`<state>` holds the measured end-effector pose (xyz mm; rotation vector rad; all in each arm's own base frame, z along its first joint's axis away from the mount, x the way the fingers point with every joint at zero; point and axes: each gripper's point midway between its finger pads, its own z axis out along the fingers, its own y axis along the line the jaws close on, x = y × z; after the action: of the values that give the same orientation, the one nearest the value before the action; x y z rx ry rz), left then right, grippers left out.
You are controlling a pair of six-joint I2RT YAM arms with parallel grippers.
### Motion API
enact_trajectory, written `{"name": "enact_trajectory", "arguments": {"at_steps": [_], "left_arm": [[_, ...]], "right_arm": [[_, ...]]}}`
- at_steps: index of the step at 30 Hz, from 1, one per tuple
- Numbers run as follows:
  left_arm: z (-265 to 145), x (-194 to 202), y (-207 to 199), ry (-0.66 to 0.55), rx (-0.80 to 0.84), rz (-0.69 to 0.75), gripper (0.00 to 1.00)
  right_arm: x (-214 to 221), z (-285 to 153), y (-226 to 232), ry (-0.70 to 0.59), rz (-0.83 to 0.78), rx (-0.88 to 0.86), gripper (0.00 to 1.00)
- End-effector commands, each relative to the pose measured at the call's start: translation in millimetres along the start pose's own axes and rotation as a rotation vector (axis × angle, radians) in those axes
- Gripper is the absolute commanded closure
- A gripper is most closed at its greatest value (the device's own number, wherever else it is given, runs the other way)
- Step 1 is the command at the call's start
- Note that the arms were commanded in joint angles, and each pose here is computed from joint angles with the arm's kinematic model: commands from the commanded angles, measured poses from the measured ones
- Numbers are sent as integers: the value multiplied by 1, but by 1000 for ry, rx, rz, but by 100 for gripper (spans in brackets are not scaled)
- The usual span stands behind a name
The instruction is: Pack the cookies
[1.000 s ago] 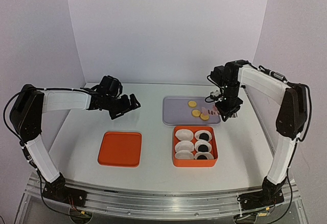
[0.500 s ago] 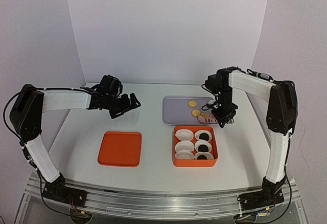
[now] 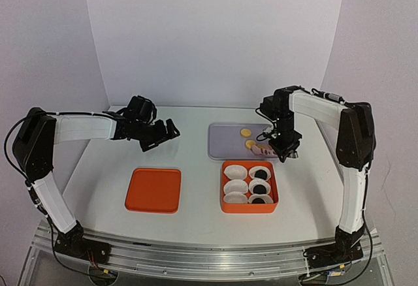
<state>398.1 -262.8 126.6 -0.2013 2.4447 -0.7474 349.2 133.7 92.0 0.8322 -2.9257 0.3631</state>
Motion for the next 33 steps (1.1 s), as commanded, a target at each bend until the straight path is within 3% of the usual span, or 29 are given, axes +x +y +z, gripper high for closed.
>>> {"name": "enact_trajectory", "arguments": {"at_steps": [1, 21, 33], "left_arm": [[-5, -6, 1, -21, -13, 6, 0], [-14, -4, 8, -39, -33, -3, 0], [-17, -6, 6, -44, -27, -5, 0]], "right_arm": [[68, -12, -1, 301, -57, -7, 67], [64, -6, -3, 315, -56, 15, 70], [68, -20, -13, 271, -28, 62, 88]]}}
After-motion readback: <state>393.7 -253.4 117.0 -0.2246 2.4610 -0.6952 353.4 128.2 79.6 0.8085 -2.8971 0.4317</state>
